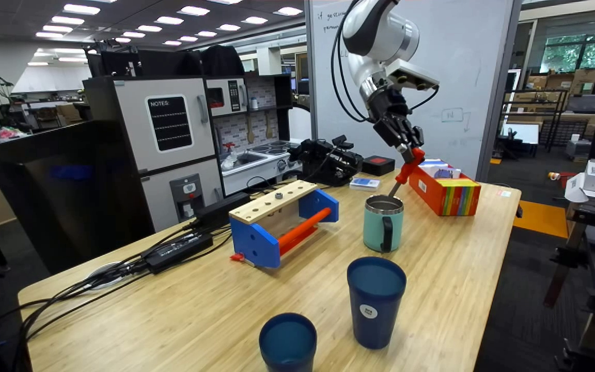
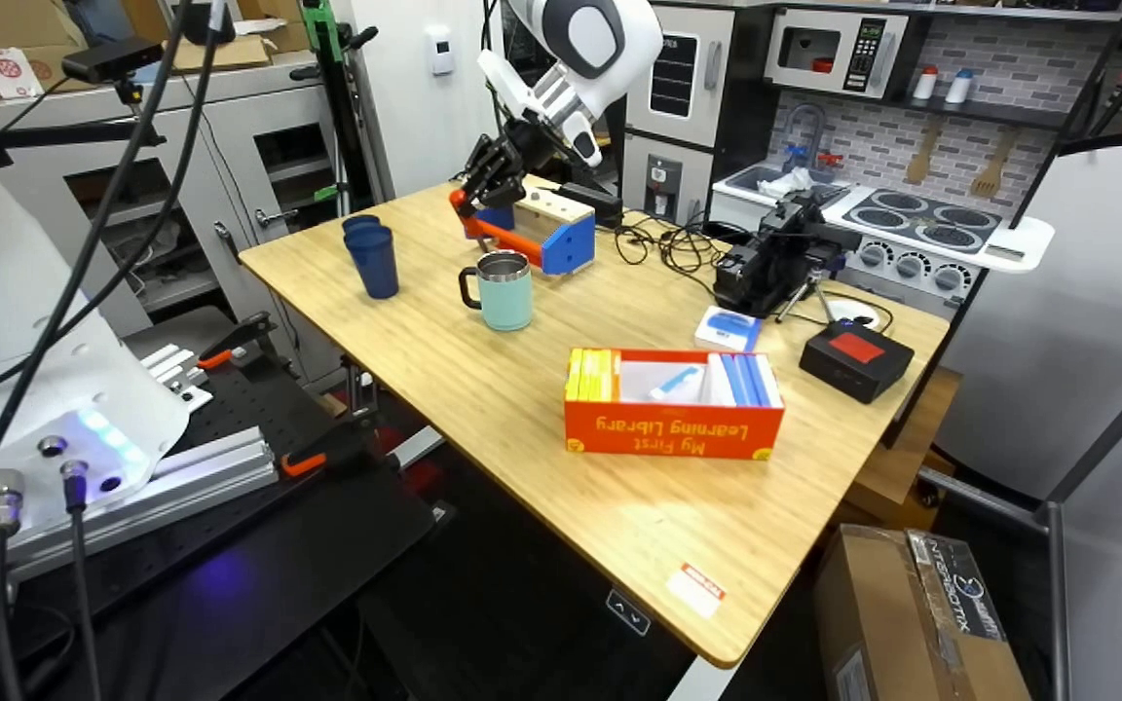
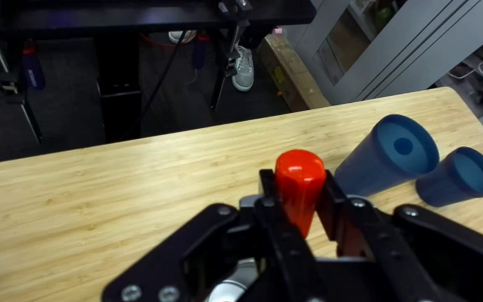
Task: Remove the orange object from the blue cup and out it on the table
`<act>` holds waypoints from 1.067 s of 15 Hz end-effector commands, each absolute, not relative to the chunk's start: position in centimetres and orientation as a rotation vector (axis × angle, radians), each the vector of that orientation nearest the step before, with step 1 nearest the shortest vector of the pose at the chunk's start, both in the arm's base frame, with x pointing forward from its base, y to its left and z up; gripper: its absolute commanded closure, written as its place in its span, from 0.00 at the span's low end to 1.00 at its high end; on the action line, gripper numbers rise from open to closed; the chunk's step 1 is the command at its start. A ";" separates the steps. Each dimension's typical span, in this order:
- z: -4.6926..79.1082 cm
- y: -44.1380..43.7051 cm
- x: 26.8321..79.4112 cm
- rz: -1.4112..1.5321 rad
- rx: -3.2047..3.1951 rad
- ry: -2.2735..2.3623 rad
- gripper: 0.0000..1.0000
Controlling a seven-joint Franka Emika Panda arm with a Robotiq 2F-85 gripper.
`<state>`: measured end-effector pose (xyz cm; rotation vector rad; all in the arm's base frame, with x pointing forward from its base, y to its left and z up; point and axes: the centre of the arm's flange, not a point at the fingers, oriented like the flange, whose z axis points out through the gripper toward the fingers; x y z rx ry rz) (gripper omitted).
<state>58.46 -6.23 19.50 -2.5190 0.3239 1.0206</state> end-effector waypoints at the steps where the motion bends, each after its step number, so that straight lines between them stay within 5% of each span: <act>1: 21.5 -7.4 55.0 0.919 -2.490 0.519 0.93; 16: 12.3 -11.6 52.5 0.648 -2.372 1.470 0.93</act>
